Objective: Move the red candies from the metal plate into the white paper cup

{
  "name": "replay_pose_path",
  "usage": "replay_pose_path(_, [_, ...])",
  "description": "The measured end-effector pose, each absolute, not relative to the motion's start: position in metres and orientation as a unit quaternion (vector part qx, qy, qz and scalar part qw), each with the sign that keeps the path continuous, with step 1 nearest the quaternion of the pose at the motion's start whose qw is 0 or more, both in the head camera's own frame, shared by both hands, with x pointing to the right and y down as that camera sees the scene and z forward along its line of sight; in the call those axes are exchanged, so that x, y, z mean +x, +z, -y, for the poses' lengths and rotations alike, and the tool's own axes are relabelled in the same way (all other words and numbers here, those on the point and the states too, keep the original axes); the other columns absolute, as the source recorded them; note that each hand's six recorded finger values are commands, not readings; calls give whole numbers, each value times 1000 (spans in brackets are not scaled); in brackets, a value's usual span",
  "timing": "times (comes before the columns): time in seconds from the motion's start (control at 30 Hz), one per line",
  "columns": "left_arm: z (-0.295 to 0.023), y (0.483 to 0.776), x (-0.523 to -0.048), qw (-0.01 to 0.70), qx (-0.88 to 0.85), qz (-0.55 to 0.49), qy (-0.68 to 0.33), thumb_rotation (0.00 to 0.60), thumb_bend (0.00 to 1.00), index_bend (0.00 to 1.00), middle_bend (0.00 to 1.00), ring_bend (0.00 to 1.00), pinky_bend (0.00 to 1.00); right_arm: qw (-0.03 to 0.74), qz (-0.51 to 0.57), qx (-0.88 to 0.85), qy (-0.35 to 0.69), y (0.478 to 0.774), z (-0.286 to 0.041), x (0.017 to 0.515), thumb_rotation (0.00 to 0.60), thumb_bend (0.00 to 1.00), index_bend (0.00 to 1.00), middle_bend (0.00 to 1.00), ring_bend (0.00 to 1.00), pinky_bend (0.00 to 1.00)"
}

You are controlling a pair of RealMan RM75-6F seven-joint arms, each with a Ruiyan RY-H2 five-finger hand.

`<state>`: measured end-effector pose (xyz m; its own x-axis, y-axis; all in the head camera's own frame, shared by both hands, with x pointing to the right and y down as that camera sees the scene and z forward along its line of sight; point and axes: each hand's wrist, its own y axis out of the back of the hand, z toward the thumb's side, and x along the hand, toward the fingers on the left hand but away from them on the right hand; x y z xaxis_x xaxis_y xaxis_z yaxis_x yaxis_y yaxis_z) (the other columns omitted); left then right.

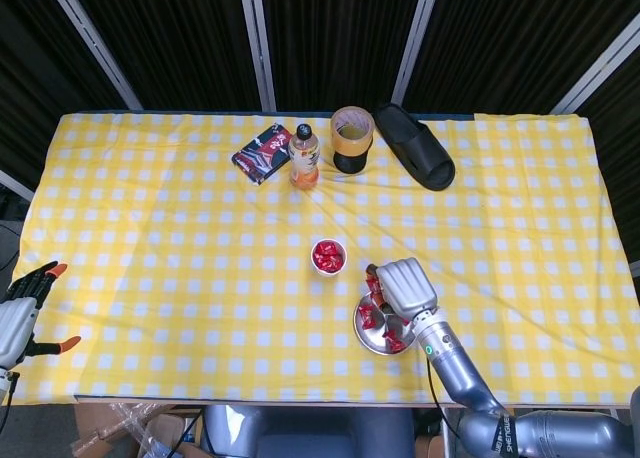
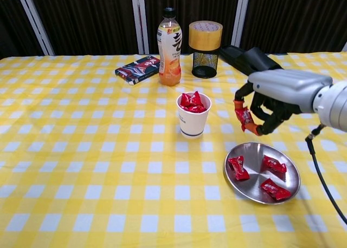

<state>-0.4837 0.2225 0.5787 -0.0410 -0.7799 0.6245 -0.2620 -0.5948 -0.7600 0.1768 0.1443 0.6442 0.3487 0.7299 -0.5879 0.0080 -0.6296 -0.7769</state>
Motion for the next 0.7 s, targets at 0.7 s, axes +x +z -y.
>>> replay_pose_path(0.7, [-221, 581, -485, 196, -664, -395, -604, 600, 74, 27, 0, 0, 0, 365, 251, -754, 485, 650, -93, 114, 600, 543, 537, 829, 942, 998])
